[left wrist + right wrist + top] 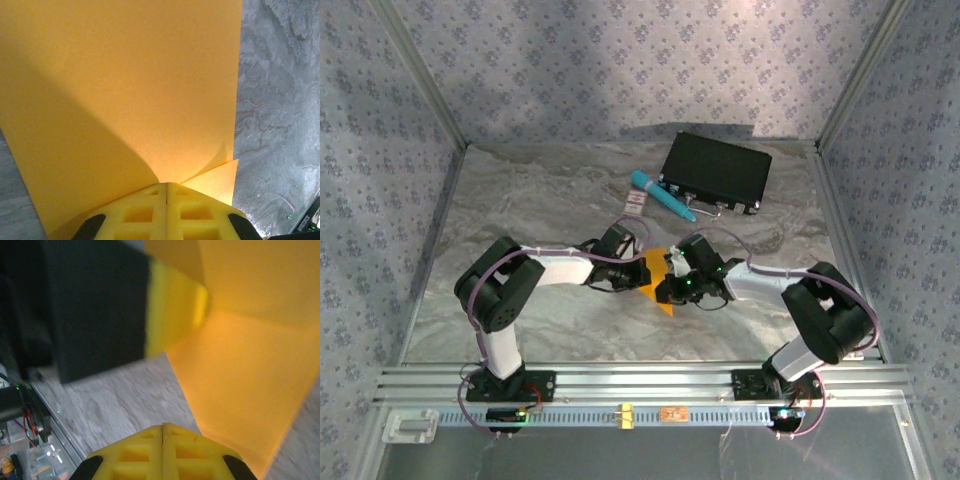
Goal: Fold a paper plane with a square sheet of paper (pick it up from the middle)
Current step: Third fold the triangle at the center of the table.
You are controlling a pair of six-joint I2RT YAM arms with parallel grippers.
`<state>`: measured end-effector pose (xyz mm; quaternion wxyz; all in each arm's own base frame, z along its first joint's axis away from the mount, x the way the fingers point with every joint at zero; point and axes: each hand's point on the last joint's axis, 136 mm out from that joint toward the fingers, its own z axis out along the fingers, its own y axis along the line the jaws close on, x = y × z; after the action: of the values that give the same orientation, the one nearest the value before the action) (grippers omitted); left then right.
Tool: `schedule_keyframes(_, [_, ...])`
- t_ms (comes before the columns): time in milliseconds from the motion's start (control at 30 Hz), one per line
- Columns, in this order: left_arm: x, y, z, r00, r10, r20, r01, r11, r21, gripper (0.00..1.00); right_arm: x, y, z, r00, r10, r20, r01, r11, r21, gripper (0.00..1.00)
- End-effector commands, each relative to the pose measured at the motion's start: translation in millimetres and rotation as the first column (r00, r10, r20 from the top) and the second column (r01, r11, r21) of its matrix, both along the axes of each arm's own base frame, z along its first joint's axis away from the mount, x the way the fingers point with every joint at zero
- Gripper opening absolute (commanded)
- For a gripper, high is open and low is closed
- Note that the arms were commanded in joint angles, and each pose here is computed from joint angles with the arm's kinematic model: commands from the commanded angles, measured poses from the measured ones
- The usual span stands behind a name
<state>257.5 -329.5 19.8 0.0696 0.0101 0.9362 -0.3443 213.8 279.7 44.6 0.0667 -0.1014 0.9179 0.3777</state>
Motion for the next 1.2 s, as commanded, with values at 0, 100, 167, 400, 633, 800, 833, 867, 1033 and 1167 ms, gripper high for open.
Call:
schedule_keyframes(0, [-10, 23, -32, 0.998, 0.019, -0.060, -0.013, 0.994, 0.110, 0.02, 3, 9, -12, 0.999, 0.033, -0.023, -0.034, 0.999, -0.013, 0.05])
schedule_keyframes(100, [-10, 24, -31, 0.998, 0.022, -0.059, -0.015, 0.994, 0.112, 0.02, 0, 8, -24, 0.998, 0.042, -0.053, -0.044, 0.998, -0.038, 0.05])
schedule_keyframes(167, [-10, 24, -31, 0.998, 0.021, -0.056, -0.015, 0.993, 0.117, 0.02, -6, -2, -32, 0.996, 0.038, -0.078, -0.044, 0.997, -0.069, 0.05])
schedule_keyframes(400, [-10, 25, -34, 0.998, 0.017, -0.063, -0.009, 0.992, 0.126, 0.02, -37, -23, -32, 0.995, 0.017, -0.102, -0.022, 0.999, -0.042, 0.05])
schedule_keyframes(633, [-10, 26, -34, 0.998, 0.020, -0.067, -0.012, 0.993, 0.121, 0.02, -48, -44, -37, 0.992, -0.050, -0.119, 0.044, 0.998, -0.052, 0.05])
schedule_keyframes(800, [-10, 26, -32, 0.997, 0.045, -0.067, -0.037, 0.993, 0.112, 0.02, -43, -59, -31, 0.991, -0.114, -0.076, 0.107, 0.990, -0.097, 0.05])
schedule_keyframes(833, [-10, 26, -32, 0.996, 0.059, -0.065, -0.052, 0.992, 0.113, 0.02, -39, -65, -29, 0.988, -0.144, -0.060, 0.136, 0.983, -0.120, 0.05])
schedule_keyframes(867, [-10, 26, -31, 0.995, 0.078, -0.060, -0.071, 0.991, 0.113, 0.02, -33, -72, -25, 0.984, -0.175, -0.037, 0.168, 0.975, -0.142, 0.05])
schedule_keyframes(1033, [-13, 23, -23, 0.989, 0.142, -0.044, -0.138, 0.986, 0.091, 0.02, -12, -95, -8, 0.961, -0.264, 0.079, 0.276, 0.936, -0.220, 0.09])
schedule_keyframes(1167, [-12, 20, -9, 0.979, 0.203, -0.023, -0.202, 0.978, 0.047, 0.04, -3, -89, -1, 0.956, -0.271, 0.108, 0.287, 0.940, -0.182, 0.15])
